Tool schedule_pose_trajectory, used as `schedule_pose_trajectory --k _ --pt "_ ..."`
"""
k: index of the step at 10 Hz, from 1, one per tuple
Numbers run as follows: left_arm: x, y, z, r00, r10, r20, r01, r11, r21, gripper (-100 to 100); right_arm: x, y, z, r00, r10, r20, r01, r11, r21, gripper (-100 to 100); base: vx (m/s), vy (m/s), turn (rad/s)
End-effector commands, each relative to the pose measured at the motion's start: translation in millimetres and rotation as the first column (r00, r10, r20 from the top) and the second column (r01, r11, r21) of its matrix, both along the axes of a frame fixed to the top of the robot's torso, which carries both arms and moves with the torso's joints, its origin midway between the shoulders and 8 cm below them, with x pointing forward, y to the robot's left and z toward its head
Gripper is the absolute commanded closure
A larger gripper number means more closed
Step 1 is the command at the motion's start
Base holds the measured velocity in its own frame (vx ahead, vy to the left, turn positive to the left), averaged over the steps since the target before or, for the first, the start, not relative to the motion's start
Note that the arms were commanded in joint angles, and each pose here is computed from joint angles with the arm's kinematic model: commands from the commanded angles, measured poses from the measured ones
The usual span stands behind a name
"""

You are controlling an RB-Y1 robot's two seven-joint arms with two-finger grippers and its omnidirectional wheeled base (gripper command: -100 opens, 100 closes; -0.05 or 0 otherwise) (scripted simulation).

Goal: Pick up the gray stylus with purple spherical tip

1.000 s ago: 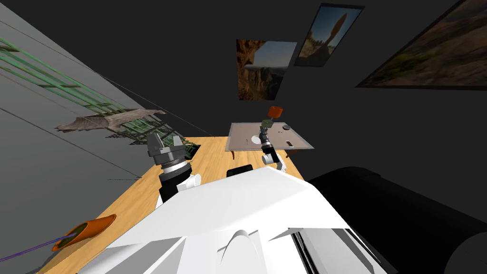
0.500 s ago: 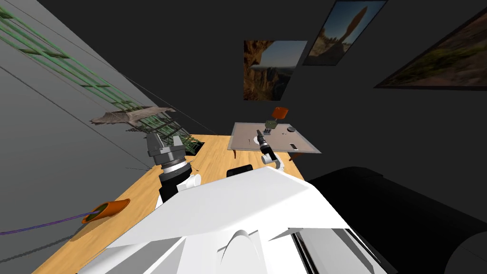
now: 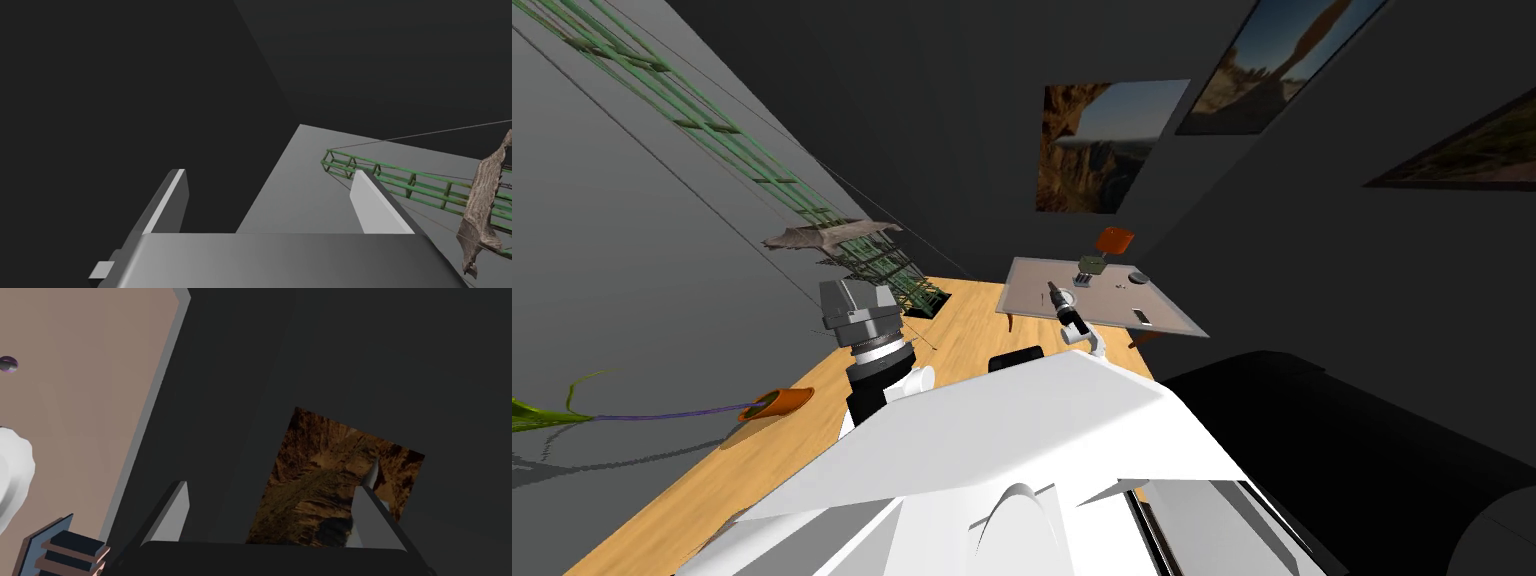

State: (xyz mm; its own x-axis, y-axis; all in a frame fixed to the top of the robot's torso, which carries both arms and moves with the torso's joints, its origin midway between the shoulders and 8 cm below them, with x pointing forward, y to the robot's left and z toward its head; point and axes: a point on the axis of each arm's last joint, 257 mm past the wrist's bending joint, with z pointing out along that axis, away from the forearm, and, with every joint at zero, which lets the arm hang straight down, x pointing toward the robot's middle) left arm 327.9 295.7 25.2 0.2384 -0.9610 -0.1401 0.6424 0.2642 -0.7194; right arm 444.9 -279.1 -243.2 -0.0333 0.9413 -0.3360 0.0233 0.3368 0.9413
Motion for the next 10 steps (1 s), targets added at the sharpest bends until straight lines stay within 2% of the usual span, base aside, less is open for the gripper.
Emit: schedule_pose_trajectory --k 1,4,5,6,7,8,10 --pt "0.0 0.0 0.0 1.000 0.000 0.000 0.000 1.000 0.000 0 2.1 -2.0 -29.7 0.996 0.008 -0.084 -0.010 1.000 -0.020 -100 -0.004 -0.005 0.309" --pt "0.0 0.0 0.0 1.000 0.000 0.000 0.000 1.000 0.000 0 -0.9 -8.0 -66.7 0.985 0.004 -0.175 -0.010 0.999 -0.036 -100 -0.001 -0.006 0.126" --pt "0.0 0.0 0.0 1.000 0.000 0.000 0.000 1.000 0.000 0 -2.0 -10.7 -87.7 0.973 0.006 -0.232 -0.018 0.999 -0.050 -100 0.000 -0.003 0.229" --pt "0.0 0.0 0.0 1.000 0.000 0.000 0.000 1.000 0.000 0 -3.4 -12.2 -92.5 0.970 0.003 -0.242 -0.016 0.999 -0.051 -100 0.002 -0.008 0.109" --pt "0.0 0.1 0.0 1.000 0.000 0.000 0.000 1.000 0.000 0 -5.6 -15.6 -113.3 0.954 0.003 -0.298 -0.024 0.997 -0.066 -100 0.001 -0.005 0.206" --pt "0.0 0.0 0.0 1.000 0.000 0.000 0.000 1.000 0.000 0 -7.3 -17.1 -117.9 0.952 0.000 -0.308 -0.022 0.997 -0.067 -100 0.001 -0.009 0.112" --pt "0.0 0.0 0.0 1.000 0.000 0.000 0.000 1.000 0.000 0 -14.7 -26.4 -157.5 0.911 -0.005 -0.413 -0.039 0.994 -0.098 -100 0.001 -0.007 0.235"
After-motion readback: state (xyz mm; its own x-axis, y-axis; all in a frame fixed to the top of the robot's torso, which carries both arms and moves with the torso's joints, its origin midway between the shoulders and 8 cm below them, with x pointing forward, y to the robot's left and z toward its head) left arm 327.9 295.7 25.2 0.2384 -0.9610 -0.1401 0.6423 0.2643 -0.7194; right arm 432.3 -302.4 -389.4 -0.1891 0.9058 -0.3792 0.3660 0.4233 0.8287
